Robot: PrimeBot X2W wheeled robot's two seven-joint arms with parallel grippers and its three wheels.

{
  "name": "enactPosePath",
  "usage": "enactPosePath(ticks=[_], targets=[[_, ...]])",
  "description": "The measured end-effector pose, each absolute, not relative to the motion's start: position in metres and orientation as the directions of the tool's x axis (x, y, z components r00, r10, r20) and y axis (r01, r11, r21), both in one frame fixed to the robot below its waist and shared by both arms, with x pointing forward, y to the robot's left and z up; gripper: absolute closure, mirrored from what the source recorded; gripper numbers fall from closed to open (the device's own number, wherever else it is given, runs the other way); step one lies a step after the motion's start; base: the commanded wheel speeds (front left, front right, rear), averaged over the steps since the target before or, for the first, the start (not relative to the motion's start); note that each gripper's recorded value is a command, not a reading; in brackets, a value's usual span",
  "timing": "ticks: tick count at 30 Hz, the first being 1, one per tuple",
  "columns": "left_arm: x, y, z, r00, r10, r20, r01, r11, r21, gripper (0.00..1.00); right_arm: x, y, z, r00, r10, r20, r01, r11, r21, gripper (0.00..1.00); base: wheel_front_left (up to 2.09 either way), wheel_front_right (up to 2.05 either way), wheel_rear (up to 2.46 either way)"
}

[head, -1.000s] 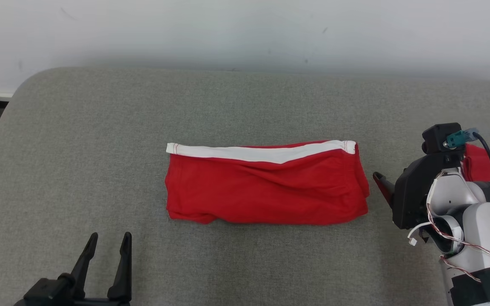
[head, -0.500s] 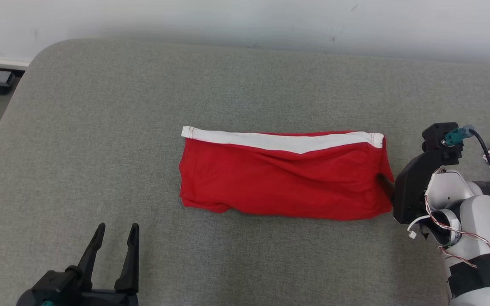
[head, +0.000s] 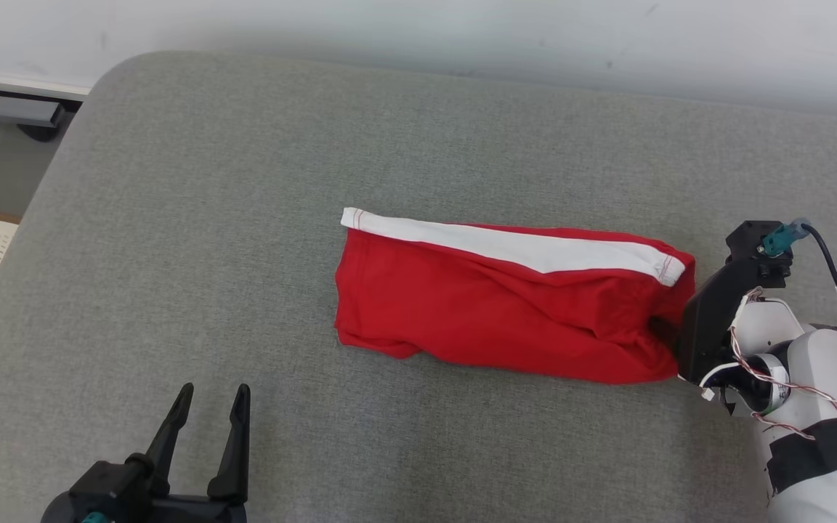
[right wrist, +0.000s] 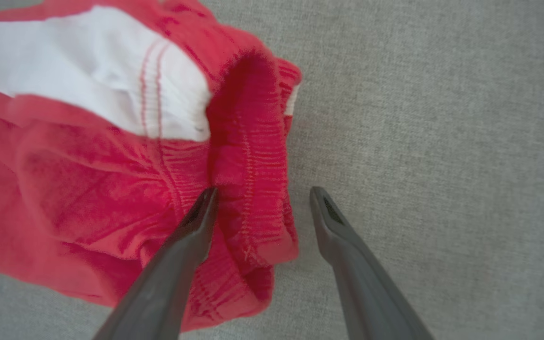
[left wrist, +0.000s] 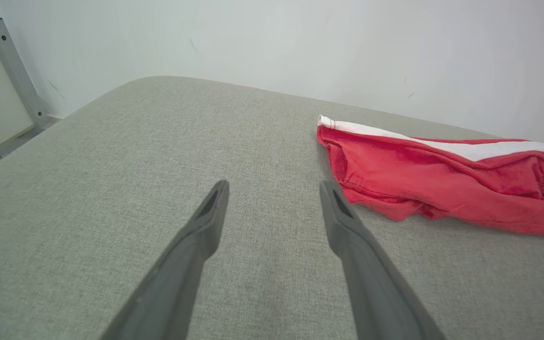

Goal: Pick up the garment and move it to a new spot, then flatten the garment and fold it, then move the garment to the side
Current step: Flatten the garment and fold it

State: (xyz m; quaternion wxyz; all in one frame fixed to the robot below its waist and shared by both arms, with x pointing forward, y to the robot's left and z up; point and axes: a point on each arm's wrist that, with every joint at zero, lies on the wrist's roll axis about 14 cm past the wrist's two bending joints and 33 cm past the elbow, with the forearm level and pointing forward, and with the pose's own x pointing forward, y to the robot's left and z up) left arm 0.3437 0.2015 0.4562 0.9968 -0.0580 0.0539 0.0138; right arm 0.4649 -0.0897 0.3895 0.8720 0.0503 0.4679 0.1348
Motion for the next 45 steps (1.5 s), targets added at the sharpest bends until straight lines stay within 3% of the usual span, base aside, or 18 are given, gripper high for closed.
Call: enactPosePath(ticks=[15, 17, 18, 19, 20, 22, 23, 25, 26, 36, 45], targets=[[0.332, 0.209, 0.459, 0.993, 0.047, -0.108, -0.059, 0.991, -0.116, 0.0, 0.47, -0.07, 0.388, 0.449, 0.297, -0.843, -0.213, 0.951, 0.222, 0.0, 0.0, 0.0, 0.0], [0.331, 0.21, 0.458, 0.993, 0.049, -0.11, -0.062, 0.991, -0.116, 0.0, 0.472, -0.068, 0.386, 0.444, 0.302, -0.844, -0.21, 0.95, 0.23, 0.13, 0.0, 0.0, 0.0], [0.331, 0.21, 0.458, 0.992, 0.052, -0.112, -0.065, 0.991, -0.117, 0.0, 0.473, -0.067, 0.385, 0.442, 0.304, -0.844, -0.209, 0.95, 0.233, 0.38, 0.0, 0.0, 0.0], [0.33, 0.211, 0.458, 0.992, 0.054, -0.113, -0.068, 0.991, -0.116, 0.0, 0.473, -0.066, 0.385, 0.44, 0.306, -0.844, -0.209, 0.949, 0.236, 0.38, 0.0, 0.0, 0.0], [0.33, 0.212, 0.457, 0.992, 0.057, -0.115, -0.07, 0.991, -0.116, 0.0, 0.474, -0.065, 0.384, 0.438, 0.308, -0.844, -0.209, 0.949, 0.238, 0.51, 0.0, 0.0, 0.0], [0.329, 0.213, 0.457, 0.991, 0.061, -0.118, -0.075, 0.991, -0.114, 0.0, 0.476, -0.063, 0.383, 0.439, 0.313, -0.842, -0.208, 0.947, 0.244, 0.58, 0.0, 0.0, 0.0], [0.329, 0.213, 0.456, 0.991, 0.062, -0.119, -0.076, 0.991, -0.114, 0.0, 0.477, -0.062, 0.383, 0.438, 0.315, -0.842, -0.206, 0.947, 0.247, 0.66, 0.0, 0.0, 0.0], [0.33, 0.214, 0.456, 0.991, 0.065, -0.12, -0.079, 0.99, -0.114, 0.0, 0.479, -0.061, 0.382, 0.44, 0.317, -0.84, -0.204, 0.946, 0.251, 0.95, 0.0, 0.0, 0.0], [0.33, 0.214, 0.456, 0.99, 0.068, -0.121, -0.082, 0.99, -0.114, 0.0, 0.48, -0.06, 0.382, 0.44, 0.319, -0.839, -0.204, 0.946, 0.252, 1.0, 0.0, 0.0, 0.0], [0.334, 0.211, 0.457, 0.992, 0.058, -0.115, -0.071, 0.991, -0.116, 0.0, 0.484, -0.076, 0.388, 0.475, 0.289, -0.831, -0.166, 0.957, 0.237, 1.0, 0.0, 0.0, 0.0], [0.341, 0.203, 0.462, 0.995, 0.031, -0.094, -0.043, 0.991, -0.126, 0.0, 0.477, -0.132, 0.401, 0.511, 0.123, -0.851, -0.083, 0.992, 0.094, 1.0, 0.0, 0.0, 0.0]])
